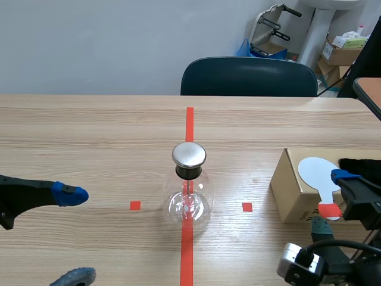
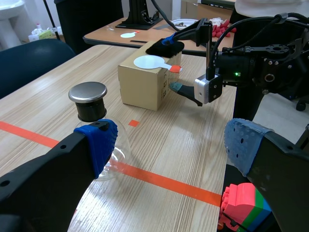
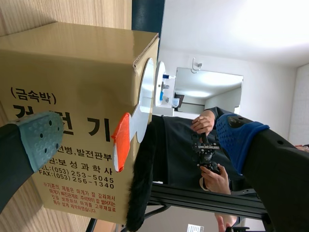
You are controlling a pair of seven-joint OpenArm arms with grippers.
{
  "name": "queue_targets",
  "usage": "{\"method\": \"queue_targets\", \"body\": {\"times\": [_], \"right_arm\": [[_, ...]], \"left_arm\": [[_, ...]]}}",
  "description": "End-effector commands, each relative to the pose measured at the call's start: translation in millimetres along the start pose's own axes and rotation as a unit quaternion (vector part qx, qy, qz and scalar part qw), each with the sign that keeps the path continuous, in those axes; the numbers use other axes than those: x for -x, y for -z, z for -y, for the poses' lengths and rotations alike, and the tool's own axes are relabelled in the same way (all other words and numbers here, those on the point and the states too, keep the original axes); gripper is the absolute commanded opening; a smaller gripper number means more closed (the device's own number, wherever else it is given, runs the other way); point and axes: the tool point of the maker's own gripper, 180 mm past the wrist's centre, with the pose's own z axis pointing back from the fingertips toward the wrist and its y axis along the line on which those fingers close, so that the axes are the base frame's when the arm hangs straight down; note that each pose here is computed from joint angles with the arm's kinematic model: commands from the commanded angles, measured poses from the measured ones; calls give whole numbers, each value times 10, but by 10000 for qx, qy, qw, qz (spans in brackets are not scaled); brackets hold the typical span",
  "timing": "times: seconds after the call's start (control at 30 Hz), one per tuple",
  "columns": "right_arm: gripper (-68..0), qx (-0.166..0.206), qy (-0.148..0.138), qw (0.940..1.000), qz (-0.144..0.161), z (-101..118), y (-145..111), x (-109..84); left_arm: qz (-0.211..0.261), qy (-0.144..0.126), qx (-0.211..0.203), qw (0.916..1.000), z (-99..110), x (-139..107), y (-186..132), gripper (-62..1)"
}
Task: Do the electroscope experiment
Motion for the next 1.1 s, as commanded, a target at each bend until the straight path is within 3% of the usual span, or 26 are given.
{"method": "queue_targets", "body": {"times": [0.0,1.07], "right_arm": [[4,267,-64,9996,-34,117,38,27],[4,267,-64,9996,-34,117,38,27]], "left_arm": [[174,-19,43,9998,26,-94,40,-127],[111,-19,44,9999,26,-70,39,-127]]}}
